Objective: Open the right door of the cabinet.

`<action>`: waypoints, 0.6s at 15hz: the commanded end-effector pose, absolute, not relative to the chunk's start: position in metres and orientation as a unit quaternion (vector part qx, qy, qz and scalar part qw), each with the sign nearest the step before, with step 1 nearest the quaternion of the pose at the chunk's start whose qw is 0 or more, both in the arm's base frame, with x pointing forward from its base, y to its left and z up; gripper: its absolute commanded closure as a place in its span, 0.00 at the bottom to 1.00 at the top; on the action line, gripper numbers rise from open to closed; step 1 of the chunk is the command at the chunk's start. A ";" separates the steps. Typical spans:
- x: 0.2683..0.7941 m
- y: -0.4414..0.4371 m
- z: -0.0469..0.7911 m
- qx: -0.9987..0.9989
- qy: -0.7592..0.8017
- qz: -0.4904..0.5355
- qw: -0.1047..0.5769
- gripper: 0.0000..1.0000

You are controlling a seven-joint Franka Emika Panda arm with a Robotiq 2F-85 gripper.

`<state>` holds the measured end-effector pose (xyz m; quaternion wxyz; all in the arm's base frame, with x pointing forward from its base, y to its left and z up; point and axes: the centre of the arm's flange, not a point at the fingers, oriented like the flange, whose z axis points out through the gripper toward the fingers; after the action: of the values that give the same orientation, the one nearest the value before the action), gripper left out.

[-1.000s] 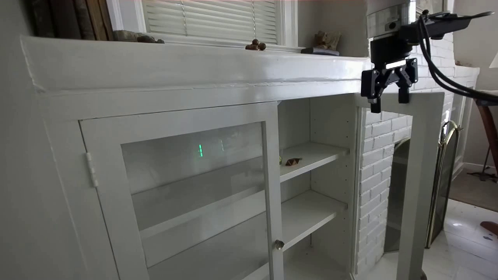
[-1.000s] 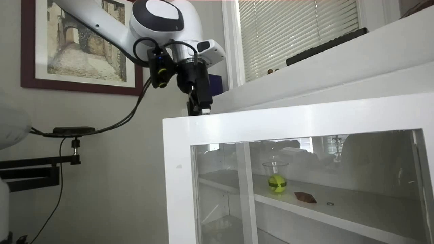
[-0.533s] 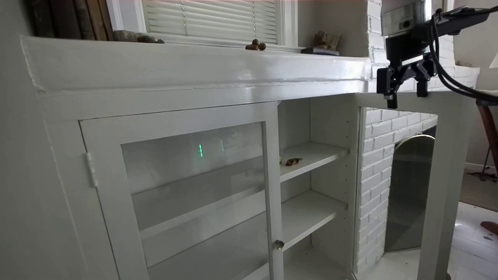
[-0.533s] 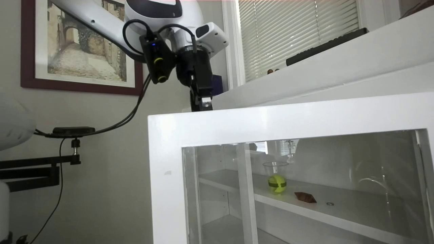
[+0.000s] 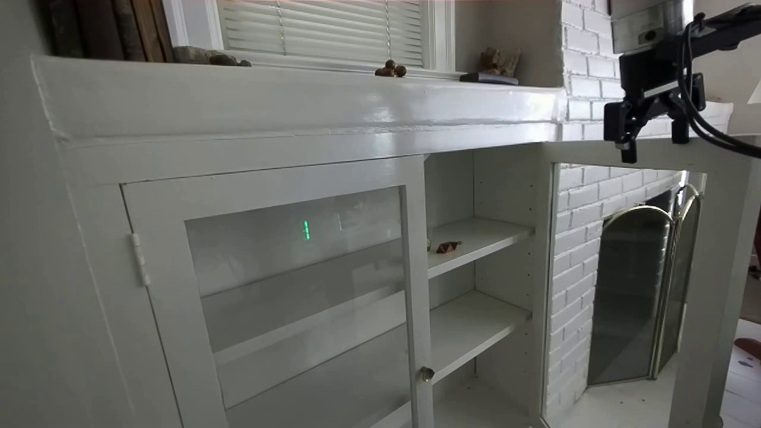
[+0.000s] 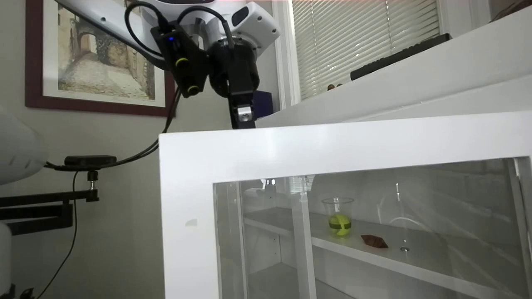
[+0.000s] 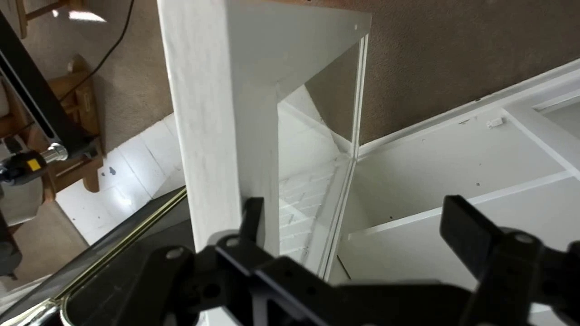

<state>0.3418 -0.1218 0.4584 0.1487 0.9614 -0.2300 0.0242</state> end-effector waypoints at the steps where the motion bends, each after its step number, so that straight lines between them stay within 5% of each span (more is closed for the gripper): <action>1: 0.316 -0.136 0.458 0.952 -0.259 0.030 0.162 0.00; 9: 0.289 -0.167 0.463 0.937 -0.303 0.037 0.167 0.00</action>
<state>0.3100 -0.1595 0.4613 0.1543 0.9465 -0.2821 0.0274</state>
